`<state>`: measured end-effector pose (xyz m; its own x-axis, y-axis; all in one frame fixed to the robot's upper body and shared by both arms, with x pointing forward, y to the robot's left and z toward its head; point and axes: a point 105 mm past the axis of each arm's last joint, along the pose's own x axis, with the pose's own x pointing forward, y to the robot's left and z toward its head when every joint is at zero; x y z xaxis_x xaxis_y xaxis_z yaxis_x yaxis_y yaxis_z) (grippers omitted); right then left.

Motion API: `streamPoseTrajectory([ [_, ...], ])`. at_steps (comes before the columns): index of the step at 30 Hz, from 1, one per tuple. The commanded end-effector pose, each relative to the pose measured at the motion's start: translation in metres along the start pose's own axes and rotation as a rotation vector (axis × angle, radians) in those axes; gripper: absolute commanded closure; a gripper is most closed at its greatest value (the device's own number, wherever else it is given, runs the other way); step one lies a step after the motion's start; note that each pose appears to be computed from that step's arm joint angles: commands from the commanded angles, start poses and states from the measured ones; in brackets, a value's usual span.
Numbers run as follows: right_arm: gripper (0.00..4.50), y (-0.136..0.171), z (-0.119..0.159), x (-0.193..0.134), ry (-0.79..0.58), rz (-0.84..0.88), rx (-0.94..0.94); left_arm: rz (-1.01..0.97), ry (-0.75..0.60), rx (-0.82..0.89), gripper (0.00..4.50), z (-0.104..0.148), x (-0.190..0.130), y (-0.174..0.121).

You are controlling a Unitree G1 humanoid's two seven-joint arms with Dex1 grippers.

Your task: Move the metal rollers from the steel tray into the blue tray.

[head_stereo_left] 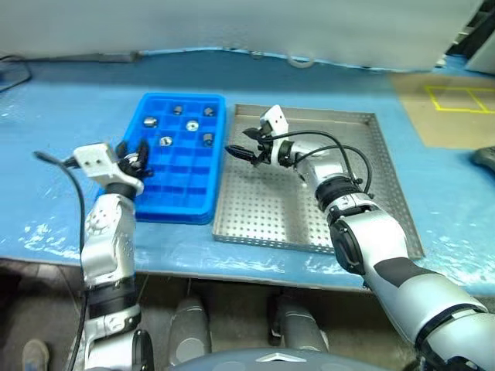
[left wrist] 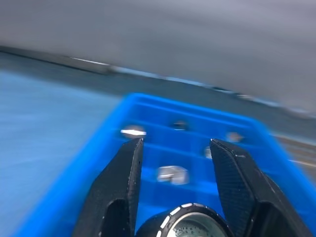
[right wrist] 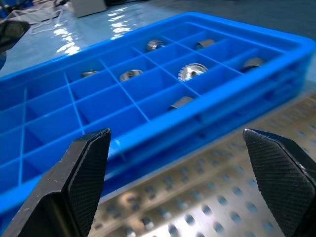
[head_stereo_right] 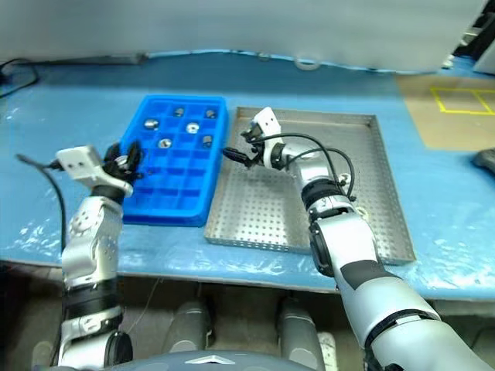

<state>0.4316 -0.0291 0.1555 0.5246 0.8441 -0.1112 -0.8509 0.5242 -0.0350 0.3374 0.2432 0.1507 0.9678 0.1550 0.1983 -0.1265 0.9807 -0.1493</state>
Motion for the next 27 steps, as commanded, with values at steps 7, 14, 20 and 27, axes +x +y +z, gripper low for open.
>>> streamPoseTrajectory([
  [7, 0.0, 0.002, 0.001, -0.002, -0.022, 0.023, -0.018, 0.038, 0.026, 0.017, 2.58, -0.004, -0.003, 0.003],
  [14, 0.0, -0.008, -0.004, -0.013, -0.022, -0.012, -0.007, 0.099, 0.068, 0.047, 2.23, -0.01, 0.013, 0.022],
  [20, 0.0, -0.018, -0.01, -0.026, -0.02, -0.061, -0.004, -0.024, 0.036, -0.038, 1.0, -0.002, 0.03, -0.002],
  [27, 0.0, -0.046, -0.008, -0.065, -0.05, -0.2, -0.021, -0.585, 0.02, -0.101, 1.0, 0.005, 0.046, -0.115],
])
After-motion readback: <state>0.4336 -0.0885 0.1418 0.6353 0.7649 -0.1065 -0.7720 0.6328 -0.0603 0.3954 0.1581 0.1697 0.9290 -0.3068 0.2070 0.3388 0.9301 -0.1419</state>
